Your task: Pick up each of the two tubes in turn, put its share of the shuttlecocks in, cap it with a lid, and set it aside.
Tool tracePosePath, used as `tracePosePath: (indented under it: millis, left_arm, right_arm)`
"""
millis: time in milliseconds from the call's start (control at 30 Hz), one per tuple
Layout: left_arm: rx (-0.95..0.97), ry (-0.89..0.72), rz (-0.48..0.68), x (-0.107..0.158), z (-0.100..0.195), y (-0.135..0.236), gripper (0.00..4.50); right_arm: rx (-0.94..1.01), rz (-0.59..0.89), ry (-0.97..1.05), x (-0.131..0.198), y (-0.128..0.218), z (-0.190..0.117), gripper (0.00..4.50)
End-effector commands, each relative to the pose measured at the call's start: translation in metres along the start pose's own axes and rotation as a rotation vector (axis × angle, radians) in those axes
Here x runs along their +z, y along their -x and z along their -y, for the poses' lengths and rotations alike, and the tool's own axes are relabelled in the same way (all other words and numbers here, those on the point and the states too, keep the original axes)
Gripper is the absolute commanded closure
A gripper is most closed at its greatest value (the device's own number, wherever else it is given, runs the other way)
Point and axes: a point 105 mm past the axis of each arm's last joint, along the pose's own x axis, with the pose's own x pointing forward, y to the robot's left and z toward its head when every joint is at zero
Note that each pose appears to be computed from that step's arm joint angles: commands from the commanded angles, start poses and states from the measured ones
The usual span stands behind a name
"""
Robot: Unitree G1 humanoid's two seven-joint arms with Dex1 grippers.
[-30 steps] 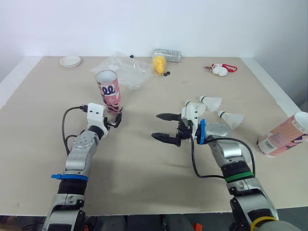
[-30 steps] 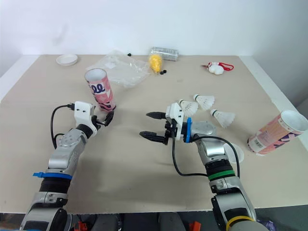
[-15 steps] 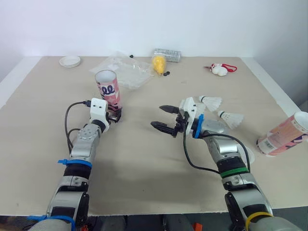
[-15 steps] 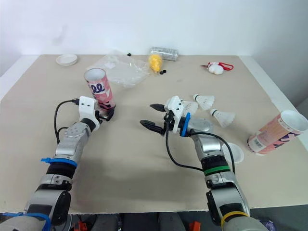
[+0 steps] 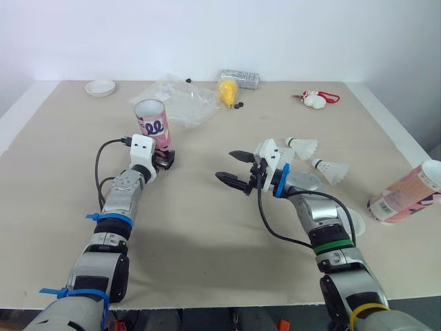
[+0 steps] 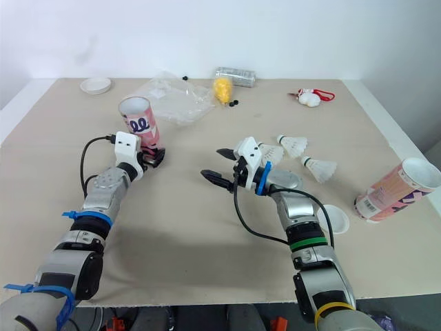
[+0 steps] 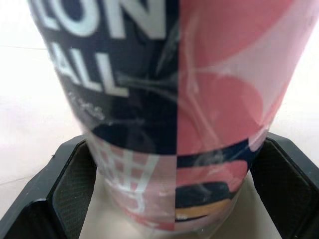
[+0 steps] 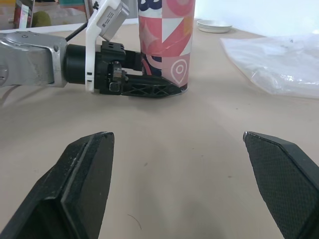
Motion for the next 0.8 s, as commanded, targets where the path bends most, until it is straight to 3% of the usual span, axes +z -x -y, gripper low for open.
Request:
tracePosePath:
  millis: [33,233,400,600,800]
  left_arm:
    - [-0.009,-0.005,0.031,0.01,-0.001,-0.004,0.0]
    - [-0.013,0.015,0.004,0.006,-0.004,-0.007,0.0]
    - [-0.015,0.044,0.017,0.008,-0.004,-0.007,1.45]
    - [-0.069,-0.032,0.077,0.019,-0.001,0.001,1.45]
    - [-0.357,-0.257,0.16,0.033,0.04,0.041,1.45]
  right_arm:
    - [0.003,0.03,0.049,0.013,0.001,-0.001,0.05]
    - [0.002,0.026,0.054,0.014,0.004,-0.001,0.05]
    - [0.0,0.023,0.065,0.015,0.006,-0.001,0.0]
    - [-0.03,0.037,0.072,0.019,0.014,0.0,0.0]
    - [-0.14,0.058,0.044,0.028,0.04,-0.002,0.0]
